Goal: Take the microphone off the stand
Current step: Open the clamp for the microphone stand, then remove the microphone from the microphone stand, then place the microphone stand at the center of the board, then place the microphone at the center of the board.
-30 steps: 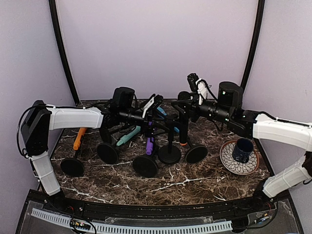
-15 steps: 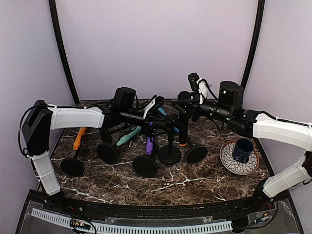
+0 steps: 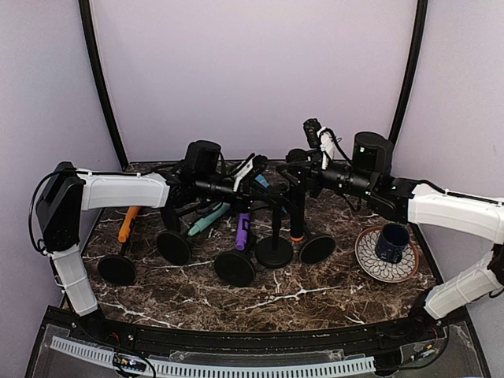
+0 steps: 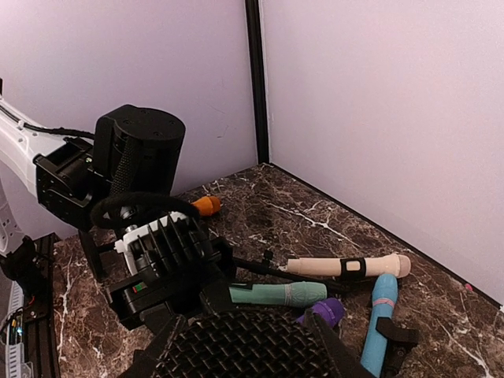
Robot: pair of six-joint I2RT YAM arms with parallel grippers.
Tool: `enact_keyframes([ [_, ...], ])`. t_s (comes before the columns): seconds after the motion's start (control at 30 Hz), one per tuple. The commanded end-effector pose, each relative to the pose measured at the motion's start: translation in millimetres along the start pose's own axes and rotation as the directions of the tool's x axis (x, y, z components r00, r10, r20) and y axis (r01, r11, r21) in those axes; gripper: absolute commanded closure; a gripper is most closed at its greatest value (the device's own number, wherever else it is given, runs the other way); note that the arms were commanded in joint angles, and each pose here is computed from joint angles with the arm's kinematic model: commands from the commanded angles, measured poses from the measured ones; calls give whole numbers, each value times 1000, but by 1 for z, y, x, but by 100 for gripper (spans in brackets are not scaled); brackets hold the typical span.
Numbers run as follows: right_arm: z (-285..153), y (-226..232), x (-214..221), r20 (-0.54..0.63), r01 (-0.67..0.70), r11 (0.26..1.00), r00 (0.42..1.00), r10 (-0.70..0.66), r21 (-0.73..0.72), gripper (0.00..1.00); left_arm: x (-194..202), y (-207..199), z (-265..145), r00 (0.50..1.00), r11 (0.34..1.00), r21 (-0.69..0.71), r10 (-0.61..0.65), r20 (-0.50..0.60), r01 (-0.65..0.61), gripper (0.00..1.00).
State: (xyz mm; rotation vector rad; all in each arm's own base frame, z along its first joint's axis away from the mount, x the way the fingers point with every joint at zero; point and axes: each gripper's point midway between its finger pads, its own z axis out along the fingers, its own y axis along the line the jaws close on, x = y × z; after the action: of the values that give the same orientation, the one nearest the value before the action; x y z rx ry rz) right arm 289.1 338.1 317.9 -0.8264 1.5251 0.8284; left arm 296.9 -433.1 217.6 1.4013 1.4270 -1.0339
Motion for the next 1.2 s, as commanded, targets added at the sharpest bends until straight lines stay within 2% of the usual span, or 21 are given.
enact_keyframes([
  [0.0,-7,-7,-18,63,11,999,998,-14,45,72,-15,-2,-2,999,1000,2,30,26,-30,94],
  [0.07,-11,-12,-20,55,19,996,998,-24,83,72,-13,-2,-2,999,1000,-2,27,23,-27,98],
  [0.17,-24,-21,-26,49,33,987,998,-41,156,72,-13,0,-2,1000,1000,-12,21,20,-21,96],
  [0.2,-29,-26,-29,44,37,981,998,-46,190,72,-13,1,-2,1000,1000,-15,21,21,-20,86],
  [0.23,-35,-31,-31,40,40,974,998,-50,224,72,-14,2,-2,1000,1000,-23,17,21,-16,66],
  [0.27,-42,-36,-34,40,42,965,998,-54,257,73,-14,3,-3,1000,999,-29,16,22,-16,56],
  [0.3,-49,-41,-37,42,41,957,998,-55,286,73,-14,4,-3,1000,999,-38,11,22,-10,39],
  [0.37,-63,-51,-41,47,42,940,997,-62,339,73,-15,7,-5,1000,998,-62,3,23,-2,26],
  [0.6,-93,-99,-34,29,3,863,999,-21,505,73,-29,18,-34,999,972,-232,-35,39,43,15],
  [0.73,-93,-140,-13,-6,-50,826,998,64,562,73,-47,19,-70,994,938,-334,-78,74,99,12],
  [0.83,-82,-174,10,-44,-99,802,987,154,590,76,-43,16,-93,988,907,-393,-125,92,151,9],
  [0.9,-73,-198,33,-88,-126,778,970,227,615,77,-45,19,-112,981,874,-446,-156,115,192,6],
  [1.03,-61,-238,62,-131,-188,741,928,349,645,77,-31,43,-155,935,761,-549,-326,137,346,5],
  [1.17,-52,-275,85,-172,-216,693,879,444,688,78,-6,64,-195,850,626,-600,-489,195,498,3],
])
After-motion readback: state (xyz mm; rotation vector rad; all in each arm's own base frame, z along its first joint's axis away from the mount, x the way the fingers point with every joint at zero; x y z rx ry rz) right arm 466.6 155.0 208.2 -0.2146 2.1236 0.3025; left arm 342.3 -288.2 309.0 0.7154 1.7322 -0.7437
